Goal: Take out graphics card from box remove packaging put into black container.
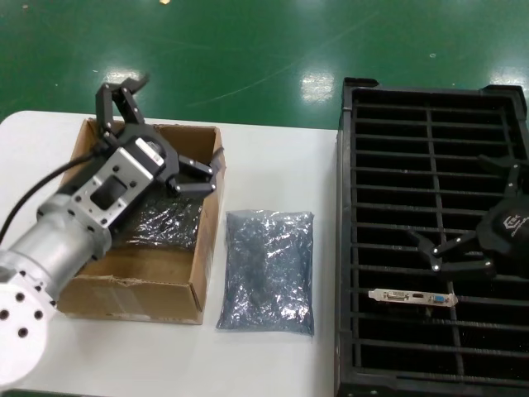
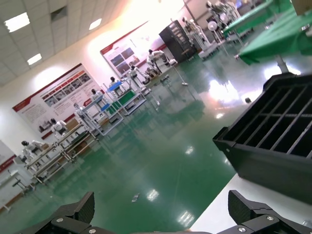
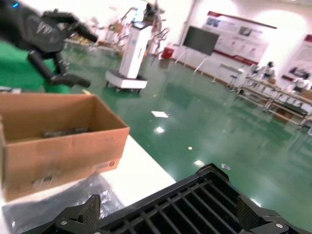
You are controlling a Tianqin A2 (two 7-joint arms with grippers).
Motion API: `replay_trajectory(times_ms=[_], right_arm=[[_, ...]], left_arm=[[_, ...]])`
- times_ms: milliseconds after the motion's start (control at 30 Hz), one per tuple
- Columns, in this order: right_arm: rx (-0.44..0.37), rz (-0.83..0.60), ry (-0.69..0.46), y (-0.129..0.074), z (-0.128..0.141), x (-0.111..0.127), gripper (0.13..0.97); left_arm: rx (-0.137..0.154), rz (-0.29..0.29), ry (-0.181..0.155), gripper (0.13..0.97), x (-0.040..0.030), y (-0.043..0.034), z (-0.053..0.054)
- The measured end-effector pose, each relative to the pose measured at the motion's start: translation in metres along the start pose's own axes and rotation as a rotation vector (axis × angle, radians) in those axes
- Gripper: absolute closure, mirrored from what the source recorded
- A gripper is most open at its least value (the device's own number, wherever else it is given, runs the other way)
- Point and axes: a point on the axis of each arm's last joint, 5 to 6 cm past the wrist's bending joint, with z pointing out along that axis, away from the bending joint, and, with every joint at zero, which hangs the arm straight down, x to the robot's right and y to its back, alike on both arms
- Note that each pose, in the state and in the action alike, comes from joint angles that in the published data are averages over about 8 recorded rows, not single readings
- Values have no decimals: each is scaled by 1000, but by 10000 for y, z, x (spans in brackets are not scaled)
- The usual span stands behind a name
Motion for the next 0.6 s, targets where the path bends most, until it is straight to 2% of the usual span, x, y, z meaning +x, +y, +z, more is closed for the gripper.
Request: replay_trajectory(times_ms=[300, 600], right_arm=[[53, 84, 83, 177, 59, -193, 130], [79, 172, 180, 359, 95, -397, 130]], left_arm=[[20, -128, -19, 132, 221, 168, -114], [15, -258, -55, 132, 434, 336, -253]])
